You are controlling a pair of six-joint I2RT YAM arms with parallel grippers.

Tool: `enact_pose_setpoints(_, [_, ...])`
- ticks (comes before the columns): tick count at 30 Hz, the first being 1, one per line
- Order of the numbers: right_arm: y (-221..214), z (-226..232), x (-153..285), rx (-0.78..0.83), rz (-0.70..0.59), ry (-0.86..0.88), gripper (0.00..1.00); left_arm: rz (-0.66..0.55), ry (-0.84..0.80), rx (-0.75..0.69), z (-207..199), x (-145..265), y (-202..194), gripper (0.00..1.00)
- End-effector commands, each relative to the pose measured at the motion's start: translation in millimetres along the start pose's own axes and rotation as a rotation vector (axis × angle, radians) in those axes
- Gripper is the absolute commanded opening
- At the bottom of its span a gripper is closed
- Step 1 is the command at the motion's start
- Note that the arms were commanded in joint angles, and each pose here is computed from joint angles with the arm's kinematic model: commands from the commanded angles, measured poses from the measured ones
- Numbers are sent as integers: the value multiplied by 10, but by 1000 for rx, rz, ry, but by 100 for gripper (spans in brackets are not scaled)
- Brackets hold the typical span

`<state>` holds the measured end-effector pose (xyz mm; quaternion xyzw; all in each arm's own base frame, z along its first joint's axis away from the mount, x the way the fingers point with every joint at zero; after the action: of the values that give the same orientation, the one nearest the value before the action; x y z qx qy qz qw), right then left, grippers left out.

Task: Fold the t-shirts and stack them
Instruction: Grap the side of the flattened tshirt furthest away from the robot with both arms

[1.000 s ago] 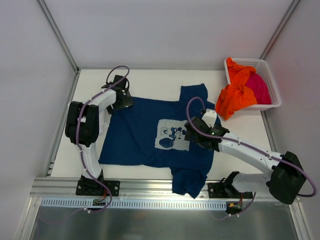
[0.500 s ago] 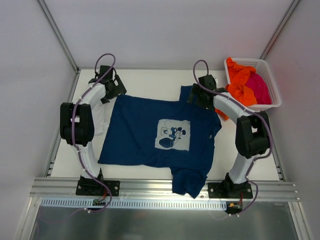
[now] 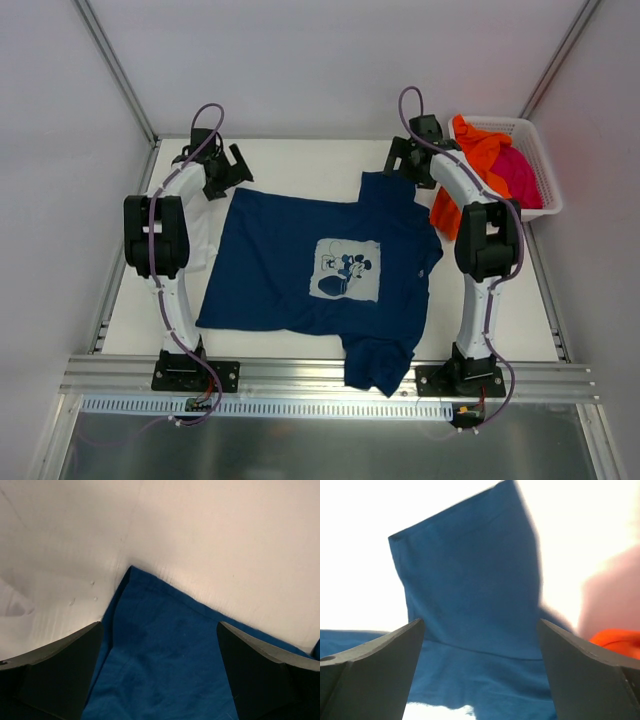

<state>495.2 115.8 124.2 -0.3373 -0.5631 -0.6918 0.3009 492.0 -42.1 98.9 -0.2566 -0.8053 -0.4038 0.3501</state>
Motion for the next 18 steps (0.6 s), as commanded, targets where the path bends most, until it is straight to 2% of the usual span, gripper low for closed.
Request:
enact_pose_setpoints(1, [101, -205, 53, 24, 37, -32, 100, 31, -84, -16, -143, -125, 26, 99])
enact_pose_setpoints(8, [-42, -352, -174, 31, 127, -62, 100, 28, -40, -19, -55, -213, 3, 99])
enact_pose_setpoints(10, [-180, -396, -314, 26, 198, -71, 99, 23, -37, -23, -55, -229, 20, 99])
enact_pose_setpoints(18, [-239, -377, -514, 19, 263, -43, 100, -10, -31, -31, -92, -276, 149, 99])
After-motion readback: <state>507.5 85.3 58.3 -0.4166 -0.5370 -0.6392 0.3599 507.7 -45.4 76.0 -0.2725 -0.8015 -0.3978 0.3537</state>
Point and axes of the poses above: each gripper's point midway between its finger pads, its own x axis back along the fingers, its own z axis along the line the jaws close on, y = z × x, the point moved 3 cm from there along x, back along the fingers, and after that the axes turned 4 degrees about x, right-handed, at the moved point
